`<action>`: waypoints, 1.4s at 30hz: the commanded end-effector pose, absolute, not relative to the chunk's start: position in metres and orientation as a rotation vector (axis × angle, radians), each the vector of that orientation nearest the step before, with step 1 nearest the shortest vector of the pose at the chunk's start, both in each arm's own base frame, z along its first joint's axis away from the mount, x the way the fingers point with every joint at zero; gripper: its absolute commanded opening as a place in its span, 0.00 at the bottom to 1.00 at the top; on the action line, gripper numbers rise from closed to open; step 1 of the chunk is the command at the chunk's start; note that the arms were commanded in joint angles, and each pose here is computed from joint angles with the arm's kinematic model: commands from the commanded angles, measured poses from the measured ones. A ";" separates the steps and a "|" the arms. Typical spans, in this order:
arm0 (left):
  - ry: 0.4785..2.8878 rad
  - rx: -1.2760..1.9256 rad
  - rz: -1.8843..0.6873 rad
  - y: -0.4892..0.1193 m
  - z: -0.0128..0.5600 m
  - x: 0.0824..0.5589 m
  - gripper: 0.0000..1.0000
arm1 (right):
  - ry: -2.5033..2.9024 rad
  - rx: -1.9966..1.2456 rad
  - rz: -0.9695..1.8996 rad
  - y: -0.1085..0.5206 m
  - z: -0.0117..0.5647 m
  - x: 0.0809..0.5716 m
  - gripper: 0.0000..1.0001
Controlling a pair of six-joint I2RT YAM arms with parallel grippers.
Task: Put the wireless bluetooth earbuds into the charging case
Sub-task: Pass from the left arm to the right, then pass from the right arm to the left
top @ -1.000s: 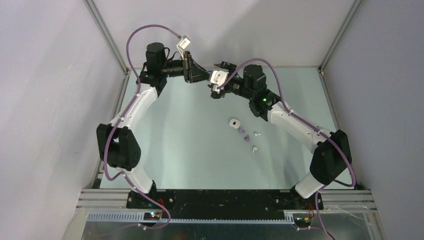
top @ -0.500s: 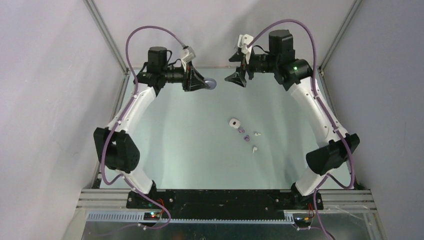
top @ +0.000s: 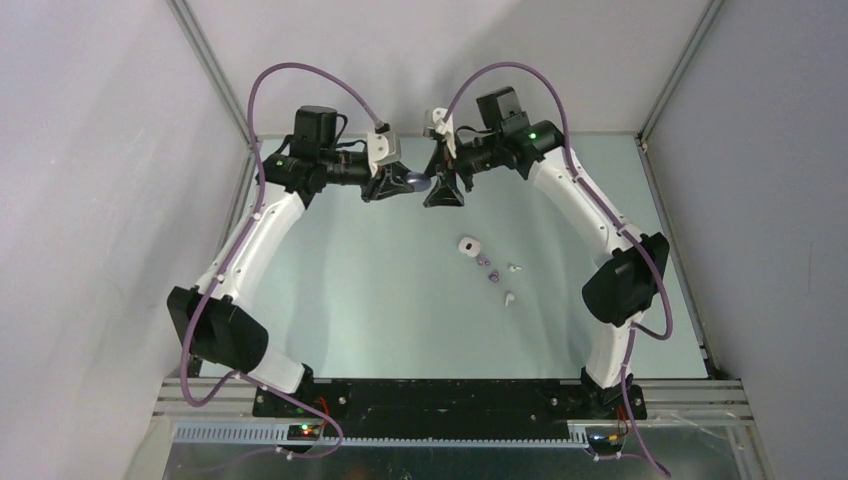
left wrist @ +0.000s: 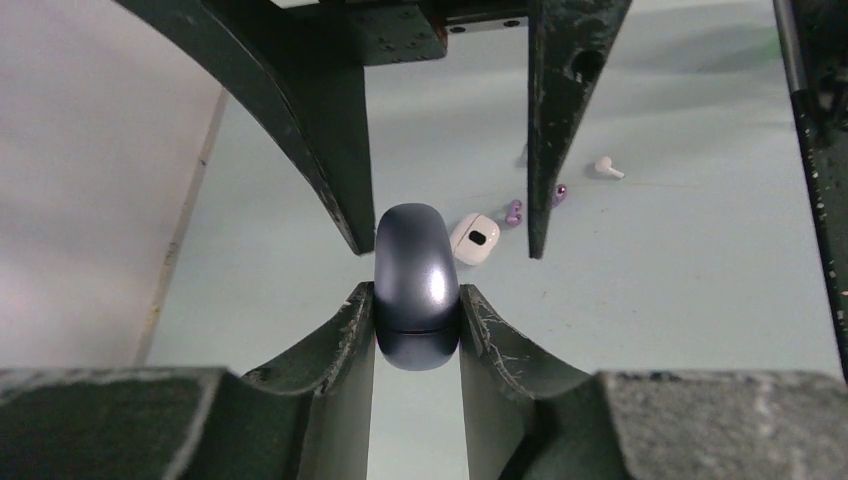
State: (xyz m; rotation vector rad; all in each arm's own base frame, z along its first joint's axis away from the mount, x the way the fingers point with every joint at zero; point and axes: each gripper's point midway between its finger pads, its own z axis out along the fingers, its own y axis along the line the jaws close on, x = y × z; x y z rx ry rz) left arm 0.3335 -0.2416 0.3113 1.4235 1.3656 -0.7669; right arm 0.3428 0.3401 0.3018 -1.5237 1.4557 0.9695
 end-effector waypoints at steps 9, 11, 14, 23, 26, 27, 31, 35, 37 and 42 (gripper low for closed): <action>1.291 1.467 -0.686 -0.241 0.323 0.334 0.07 | 1.348 -1.524 0.938 0.353 0.322 0.340 0.57; 1.292 1.469 -0.687 -0.240 0.324 0.334 0.07 | 1.345 -1.519 0.933 0.354 0.323 0.341 0.51; 1.302 1.465 -0.693 -0.241 0.322 0.336 0.13 | 1.346 -1.512 0.931 0.353 0.323 0.342 0.36; 1.412 1.325 -0.770 -0.237 0.319 0.344 0.65 | 1.375 -1.417 0.959 0.334 0.338 0.343 0.23; 1.458 1.238 -0.858 -0.239 0.318 0.345 0.67 | 1.357 -1.389 0.941 0.329 0.343 0.343 0.22; 1.444 1.229 -0.869 -0.241 0.321 0.346 0.67 | 1.365 -1.378 0.946 0.327 0.343 0.340 0.22; 1.475 1.189 -0.952 -0.246 0.318 0.348 0.66 | 1.371 -1.342 0.962 0.325 0.344 0.341 0.23; 1.473 1.158 -0.997 -0.251 0.321 0.353 0.63 | 1.374 -1.331 0.971 0.329 0.344 0.343 0.24; 1.462 1.153 -1.005 -0.253 0.324 0.354 0.62 | 1.377 -1.321 0.973 0.330 0.345 0.344 0.24; 1.463 1.159 -1.024 -0.254 0.323 0.353 0.52 | 1.389 -1.309 0.978 0.333 0.343 0.347 0.24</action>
